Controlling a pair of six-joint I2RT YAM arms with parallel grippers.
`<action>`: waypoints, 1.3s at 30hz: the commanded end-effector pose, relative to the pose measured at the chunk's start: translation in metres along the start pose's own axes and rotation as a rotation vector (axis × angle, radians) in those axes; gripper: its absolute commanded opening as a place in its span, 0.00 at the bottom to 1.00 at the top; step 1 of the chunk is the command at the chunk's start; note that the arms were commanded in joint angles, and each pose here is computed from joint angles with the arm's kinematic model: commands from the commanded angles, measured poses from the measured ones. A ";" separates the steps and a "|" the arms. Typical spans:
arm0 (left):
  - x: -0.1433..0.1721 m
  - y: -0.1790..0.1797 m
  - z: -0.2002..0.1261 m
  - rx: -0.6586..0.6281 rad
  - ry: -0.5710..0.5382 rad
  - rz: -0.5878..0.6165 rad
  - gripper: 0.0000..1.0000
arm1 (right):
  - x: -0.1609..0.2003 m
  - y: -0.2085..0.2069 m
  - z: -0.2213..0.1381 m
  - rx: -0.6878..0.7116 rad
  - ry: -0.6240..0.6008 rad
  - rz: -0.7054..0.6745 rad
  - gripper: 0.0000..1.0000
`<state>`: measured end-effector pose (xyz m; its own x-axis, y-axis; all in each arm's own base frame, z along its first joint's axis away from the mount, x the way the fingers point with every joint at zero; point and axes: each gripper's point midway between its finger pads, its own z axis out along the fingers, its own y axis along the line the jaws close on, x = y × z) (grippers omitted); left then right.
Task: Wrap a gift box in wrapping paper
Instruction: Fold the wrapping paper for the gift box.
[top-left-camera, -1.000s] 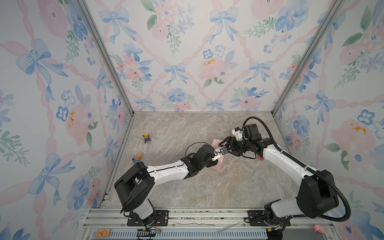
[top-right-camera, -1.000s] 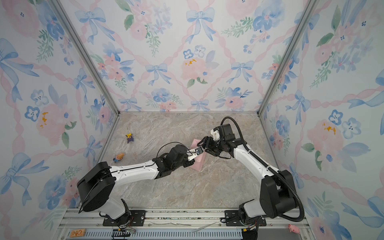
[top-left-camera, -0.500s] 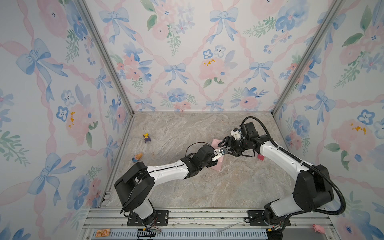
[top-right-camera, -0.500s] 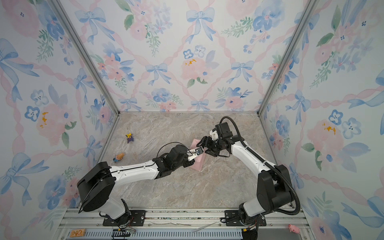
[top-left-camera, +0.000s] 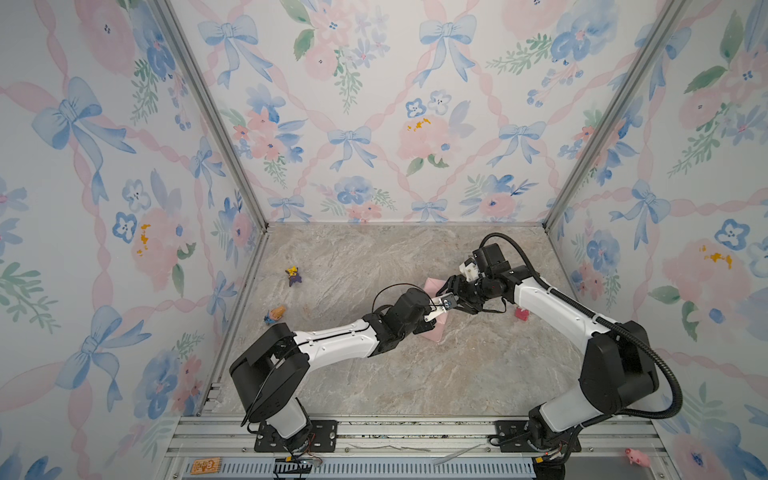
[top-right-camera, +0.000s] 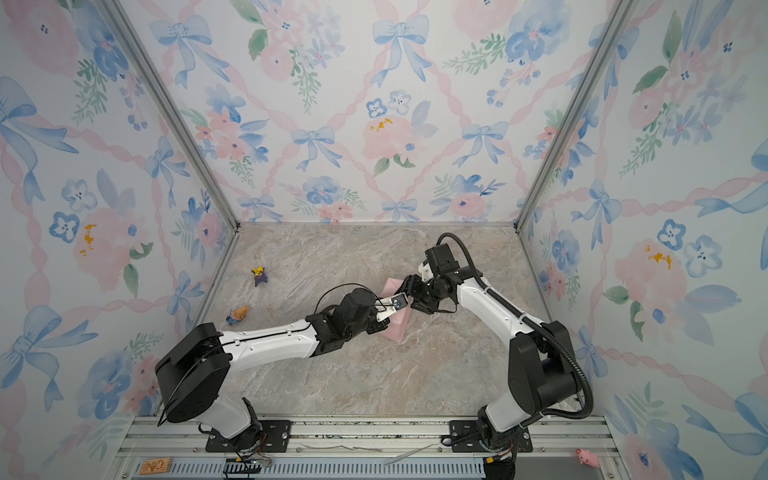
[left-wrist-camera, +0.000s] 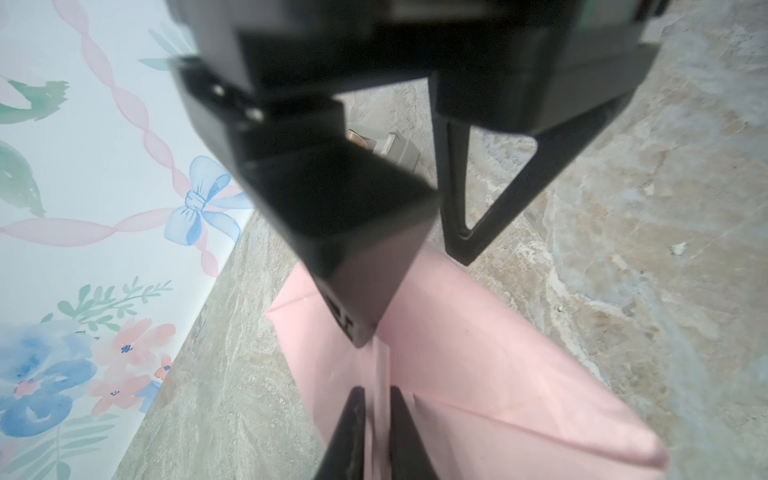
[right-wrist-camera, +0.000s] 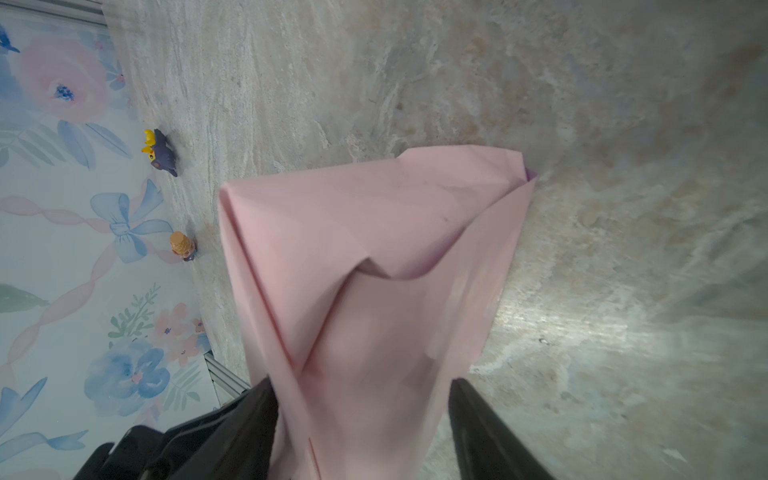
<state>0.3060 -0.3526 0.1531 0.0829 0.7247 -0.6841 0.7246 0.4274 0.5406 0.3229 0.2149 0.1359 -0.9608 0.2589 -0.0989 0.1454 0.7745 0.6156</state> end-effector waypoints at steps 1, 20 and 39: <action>0.021 -0.030 0.004 0.109 0.078 0.043 0.19 | 0.001 -0.006 0.003 0.051 0.002 -0.017 0.65; -0.016 0.026 -0.043 0.198 -0.143 -0.609 0.60 | 0.007 -0.009 0.013 0.046 0.011 -0.063 0.56; 0.051 0.009 0.006 0.262 0.027 -0.978 0.53 | -0.001 0.011 0.002 -0.070 -0.039 -0.105 0.62</action>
<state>0.3217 -0.3233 0.1404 -0.6056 0.1371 -0.7839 0.6375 0.6732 -0.3747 0.3284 0.2263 0.1300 -0.9626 0.2053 -0.1769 0.0455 0.7659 0.6414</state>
